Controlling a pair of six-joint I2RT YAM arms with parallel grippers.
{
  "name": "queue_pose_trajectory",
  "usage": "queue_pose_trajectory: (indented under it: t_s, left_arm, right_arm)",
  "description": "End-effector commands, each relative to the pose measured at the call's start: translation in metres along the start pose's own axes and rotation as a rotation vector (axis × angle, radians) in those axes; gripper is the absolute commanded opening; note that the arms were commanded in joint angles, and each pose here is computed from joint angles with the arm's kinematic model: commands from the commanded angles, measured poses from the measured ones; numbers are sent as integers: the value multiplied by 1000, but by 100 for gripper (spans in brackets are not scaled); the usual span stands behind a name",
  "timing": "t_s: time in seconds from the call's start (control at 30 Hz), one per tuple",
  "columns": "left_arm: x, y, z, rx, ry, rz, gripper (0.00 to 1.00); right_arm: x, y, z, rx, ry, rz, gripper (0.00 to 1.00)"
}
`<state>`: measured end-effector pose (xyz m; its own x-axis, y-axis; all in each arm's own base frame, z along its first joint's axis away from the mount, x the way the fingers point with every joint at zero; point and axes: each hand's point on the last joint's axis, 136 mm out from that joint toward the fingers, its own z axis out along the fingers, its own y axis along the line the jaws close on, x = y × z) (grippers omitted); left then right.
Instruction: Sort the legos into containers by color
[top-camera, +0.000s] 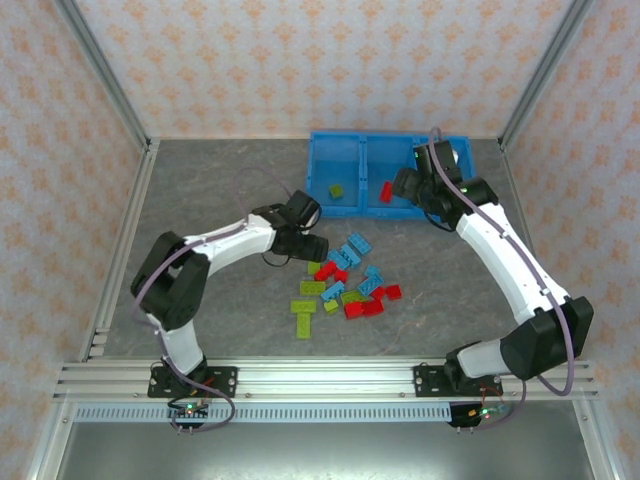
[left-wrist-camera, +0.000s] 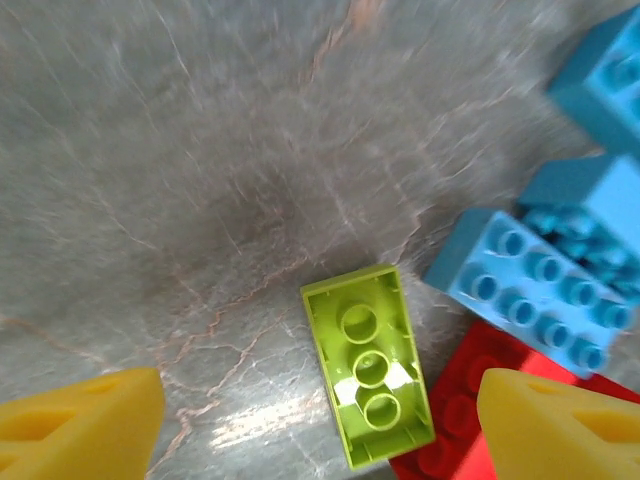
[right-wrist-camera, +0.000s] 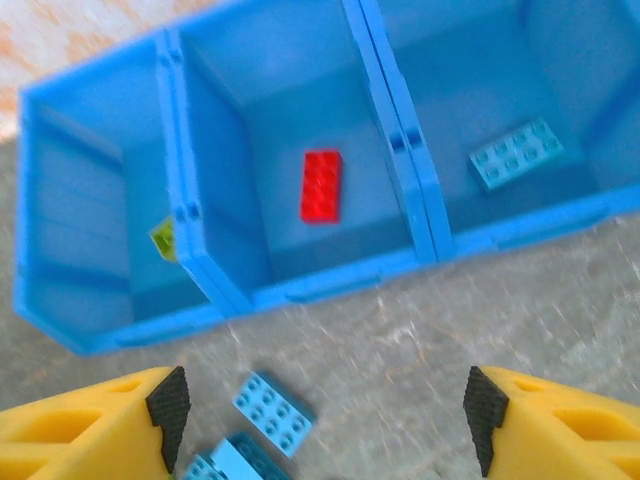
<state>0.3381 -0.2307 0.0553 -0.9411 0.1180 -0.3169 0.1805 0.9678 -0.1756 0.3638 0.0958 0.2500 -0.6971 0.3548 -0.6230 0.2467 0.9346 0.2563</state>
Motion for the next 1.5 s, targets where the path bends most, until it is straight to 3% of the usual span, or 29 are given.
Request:
queue_pose_trajectory:
  t_s: [0.0,0.1,0.4,0.6,0.67,0.87,0.97,1.23,1.33,1.47]
  left_arm:
    - [1,-4,1,-16,48,-27,83]
    - [6,-5,12,-24,92,-33,81]
    - [29,12,36,-122,200,-62,55]
    - [19,9,24,-108,150,-67,33]
    - [5,5,10,-91,99,-60,31]
    - [-79,-20,-79,-49,-203,5,29]
    - [-121,-27,-100,-75,-303,29,28]
    - [-210,-36,-66,-96,-401,-5,29]
    - [-228,-42,-48,-79,-409,-5,30]
    - [-240,-41,-31,-81,-411,-17,40]
  right_arm:
    - [26,-15,0,53,98,-23,76]
    - [29,-17,2,61,102,-19,76]
    - [25,-13,3,50,95,-2,77]
    - [27,-8,-1,22,109,1,77]
    - [29,-2,-3,-16,119,-3,77]
    - [29,21,-14,-150,110,10,78]
    - [29,27,-16,-176,100,19,78]
    - [34,21,-15,-146,95,29,78]
    - [35,18,-17,-139,87,28,79]
    - [38,14,-17,-129,95,25,79]
